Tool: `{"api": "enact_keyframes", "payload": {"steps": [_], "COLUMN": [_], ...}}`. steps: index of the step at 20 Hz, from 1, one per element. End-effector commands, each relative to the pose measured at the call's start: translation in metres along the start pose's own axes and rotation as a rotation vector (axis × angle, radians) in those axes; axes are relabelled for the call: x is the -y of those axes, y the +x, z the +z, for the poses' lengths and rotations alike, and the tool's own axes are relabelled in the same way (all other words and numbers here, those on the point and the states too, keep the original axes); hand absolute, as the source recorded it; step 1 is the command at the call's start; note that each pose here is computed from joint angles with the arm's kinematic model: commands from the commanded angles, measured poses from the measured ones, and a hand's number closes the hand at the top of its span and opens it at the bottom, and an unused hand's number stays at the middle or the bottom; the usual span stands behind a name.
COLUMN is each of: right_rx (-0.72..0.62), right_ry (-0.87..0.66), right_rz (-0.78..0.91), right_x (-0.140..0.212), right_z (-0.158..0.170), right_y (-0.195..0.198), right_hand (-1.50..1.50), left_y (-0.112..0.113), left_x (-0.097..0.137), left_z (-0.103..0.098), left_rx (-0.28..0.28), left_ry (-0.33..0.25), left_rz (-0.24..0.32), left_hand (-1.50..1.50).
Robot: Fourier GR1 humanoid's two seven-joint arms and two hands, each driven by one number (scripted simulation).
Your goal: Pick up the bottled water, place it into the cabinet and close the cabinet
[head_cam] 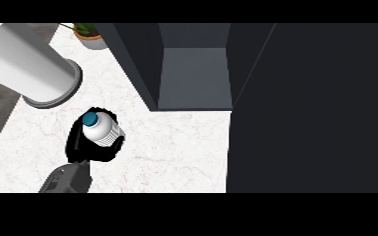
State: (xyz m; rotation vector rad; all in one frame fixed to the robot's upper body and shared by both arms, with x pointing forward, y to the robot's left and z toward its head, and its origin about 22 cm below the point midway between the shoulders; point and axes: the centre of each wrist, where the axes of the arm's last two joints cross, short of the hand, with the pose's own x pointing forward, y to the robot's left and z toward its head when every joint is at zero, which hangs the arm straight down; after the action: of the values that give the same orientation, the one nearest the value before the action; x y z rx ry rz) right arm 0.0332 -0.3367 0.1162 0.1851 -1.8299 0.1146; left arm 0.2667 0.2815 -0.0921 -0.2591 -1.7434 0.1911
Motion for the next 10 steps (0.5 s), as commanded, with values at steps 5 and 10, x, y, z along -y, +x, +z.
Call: {"api": "enact_keyframes", "payload": {"steps": [5, 10], "right_rx": [0.085, 0.084], "right_ry": [0.056, 0.044], "right_rz": [-0.013, -0.018], "right_x": [-0.019, -0.015], "right_z": [-0.004, -0.015], "right_y": [0.037, 0.041], "right_hand": [-1.50, -1.50], "left_y": [0.014, 0.027], "left_x": [0.087, 0.123], "left_z": [-0.024, -0.039], "left_rx": [-0.021, 0.017], "left_ry": [-0.061, -0.044], "left_rz": [0.012, -0.039], "left_hand": [1.50, 1.50]}}
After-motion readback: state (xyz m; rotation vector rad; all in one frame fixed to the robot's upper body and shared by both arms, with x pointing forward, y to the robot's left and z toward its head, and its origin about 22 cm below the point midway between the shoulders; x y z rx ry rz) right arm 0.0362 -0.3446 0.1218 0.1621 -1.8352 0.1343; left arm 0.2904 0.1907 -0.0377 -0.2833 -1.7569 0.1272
